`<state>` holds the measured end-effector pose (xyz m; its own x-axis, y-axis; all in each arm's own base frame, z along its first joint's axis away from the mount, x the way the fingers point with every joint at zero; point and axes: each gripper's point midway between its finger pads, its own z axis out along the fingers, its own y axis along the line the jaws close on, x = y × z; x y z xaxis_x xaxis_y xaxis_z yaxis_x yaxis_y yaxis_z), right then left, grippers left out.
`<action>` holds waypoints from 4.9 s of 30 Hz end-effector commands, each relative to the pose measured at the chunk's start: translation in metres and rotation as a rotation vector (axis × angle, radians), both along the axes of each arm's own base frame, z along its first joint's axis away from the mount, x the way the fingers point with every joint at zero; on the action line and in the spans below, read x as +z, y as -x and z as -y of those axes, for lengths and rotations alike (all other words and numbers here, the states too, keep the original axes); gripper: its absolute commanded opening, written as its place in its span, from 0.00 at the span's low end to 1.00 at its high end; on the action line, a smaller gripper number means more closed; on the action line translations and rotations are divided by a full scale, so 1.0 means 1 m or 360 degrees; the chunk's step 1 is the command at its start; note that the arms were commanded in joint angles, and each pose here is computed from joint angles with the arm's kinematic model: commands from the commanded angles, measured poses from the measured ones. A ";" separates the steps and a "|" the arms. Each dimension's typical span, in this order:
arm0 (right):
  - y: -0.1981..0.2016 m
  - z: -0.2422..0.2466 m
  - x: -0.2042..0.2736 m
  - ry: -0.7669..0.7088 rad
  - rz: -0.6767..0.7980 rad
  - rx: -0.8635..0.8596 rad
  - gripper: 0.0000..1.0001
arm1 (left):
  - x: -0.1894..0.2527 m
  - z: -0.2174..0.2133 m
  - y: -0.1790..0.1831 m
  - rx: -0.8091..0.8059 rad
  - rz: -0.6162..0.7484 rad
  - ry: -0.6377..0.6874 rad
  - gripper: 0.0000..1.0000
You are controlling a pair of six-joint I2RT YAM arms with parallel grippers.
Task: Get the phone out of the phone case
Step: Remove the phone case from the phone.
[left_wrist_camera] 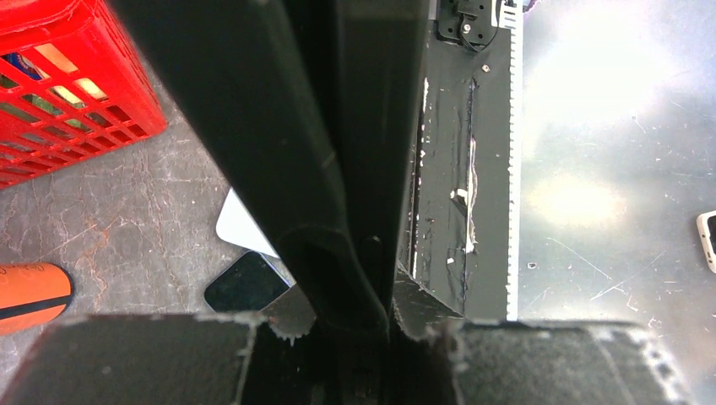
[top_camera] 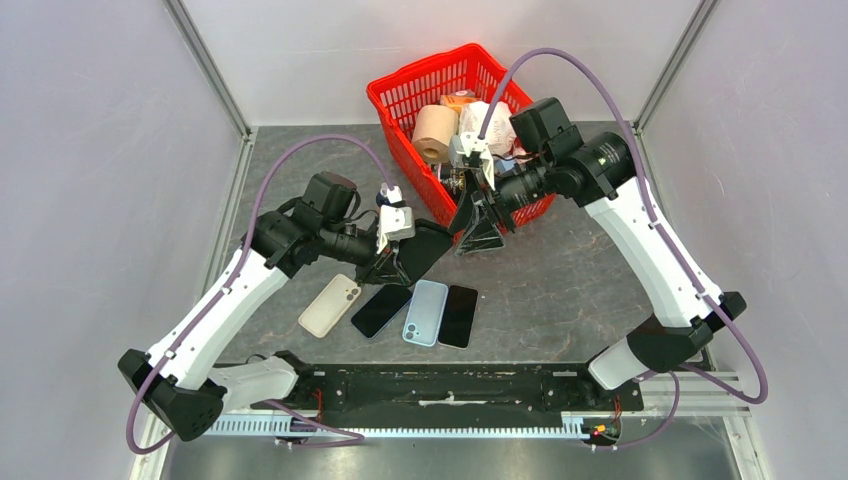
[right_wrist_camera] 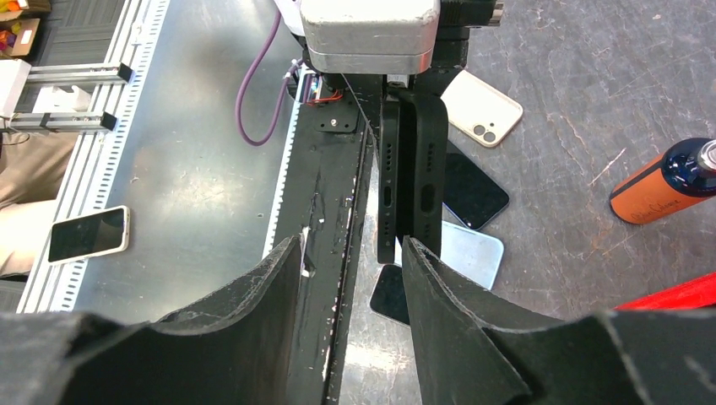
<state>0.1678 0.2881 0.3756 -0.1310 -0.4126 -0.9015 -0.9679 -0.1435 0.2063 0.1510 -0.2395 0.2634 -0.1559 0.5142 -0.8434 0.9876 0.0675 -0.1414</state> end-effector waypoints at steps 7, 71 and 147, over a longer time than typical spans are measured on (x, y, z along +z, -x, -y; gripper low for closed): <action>-0.002 -0.003 0.000 -0.0026 0.0001 0.0001 0.54 | 0.024 0.010 -0.005 -0.0034 0.0115 0.0144 0.02; -0.001 -0.011 -0.037 0.0136 0.0108 0.0053 0.00 | 0.109 0.036 -0.067 0.0596 -0.0459 0.0604 0.74; -0.008 -0.011 -0.059 0.0247 0.0143 0.0025 0.00 | 0.067 0.053 -0.076 0.0622 -0.0623 0.0562 0.69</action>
<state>0.1857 0.2933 0.2946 -0.1176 -0.6209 -0.7750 -0.9785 -0.0607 0.1971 0.2239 -0.2919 0.3341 -0.6003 0.0607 -0.7975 0.7786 0.2725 -0.5653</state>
